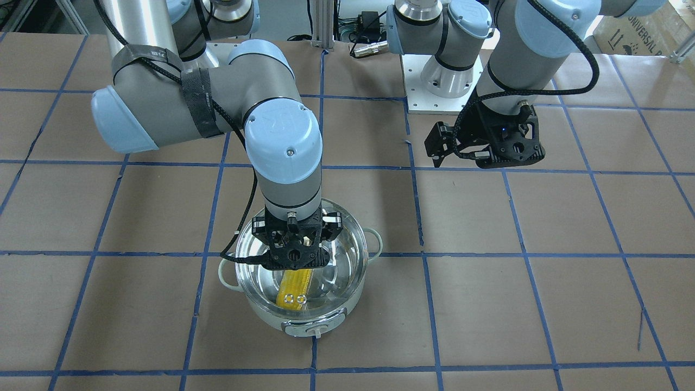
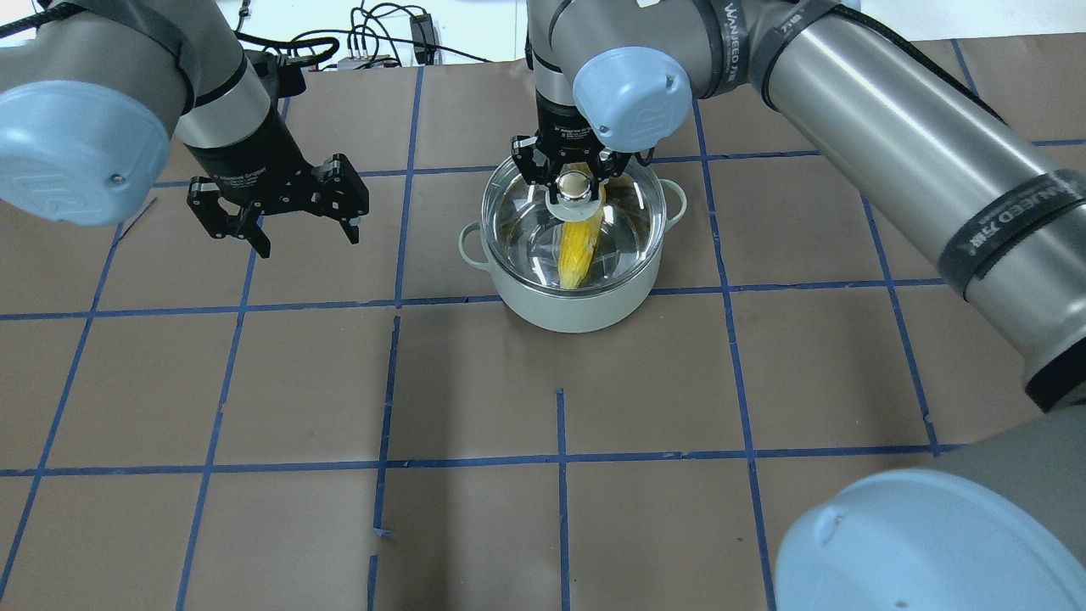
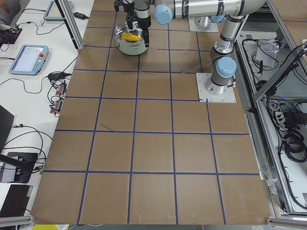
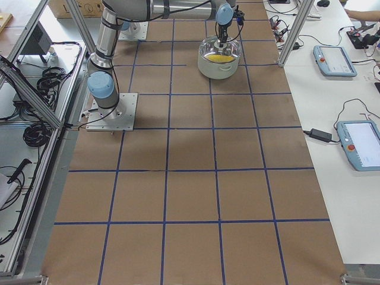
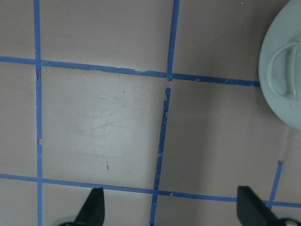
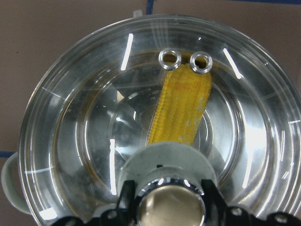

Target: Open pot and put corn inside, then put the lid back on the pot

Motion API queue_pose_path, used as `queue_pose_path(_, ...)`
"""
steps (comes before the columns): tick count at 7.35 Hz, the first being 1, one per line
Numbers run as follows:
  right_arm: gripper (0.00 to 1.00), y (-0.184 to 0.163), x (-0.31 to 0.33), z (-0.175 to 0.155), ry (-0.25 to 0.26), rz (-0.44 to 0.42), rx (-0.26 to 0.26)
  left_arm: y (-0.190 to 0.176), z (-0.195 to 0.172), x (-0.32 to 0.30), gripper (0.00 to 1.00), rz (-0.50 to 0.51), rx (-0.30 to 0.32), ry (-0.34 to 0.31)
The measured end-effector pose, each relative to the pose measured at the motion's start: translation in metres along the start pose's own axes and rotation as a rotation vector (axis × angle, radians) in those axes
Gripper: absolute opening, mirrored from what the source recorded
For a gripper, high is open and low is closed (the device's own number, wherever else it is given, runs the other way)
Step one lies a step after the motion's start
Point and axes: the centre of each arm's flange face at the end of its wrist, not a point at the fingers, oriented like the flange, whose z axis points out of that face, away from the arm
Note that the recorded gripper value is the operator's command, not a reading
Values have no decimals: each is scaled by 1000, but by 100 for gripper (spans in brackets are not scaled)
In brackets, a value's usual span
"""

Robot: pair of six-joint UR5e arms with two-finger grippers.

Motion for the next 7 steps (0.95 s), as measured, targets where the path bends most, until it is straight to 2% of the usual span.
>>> queue_pose_path(4,56,3,-1,-1,2,10,-2,-4,-2,-1,100,115,22,-4)
queue_pose_path(5,66,6,-2,2,3,8,-9,-4,-3,-2,100,122,29,-4)
queue_pose_path(6,72,6,-2,2,3,8,-6,-4,-3,-2,100,123,33,-4)
queue_pose_path(7,94,3,-2,-2,-1,9,9,-3,-4,-2,100,122,36,-4)
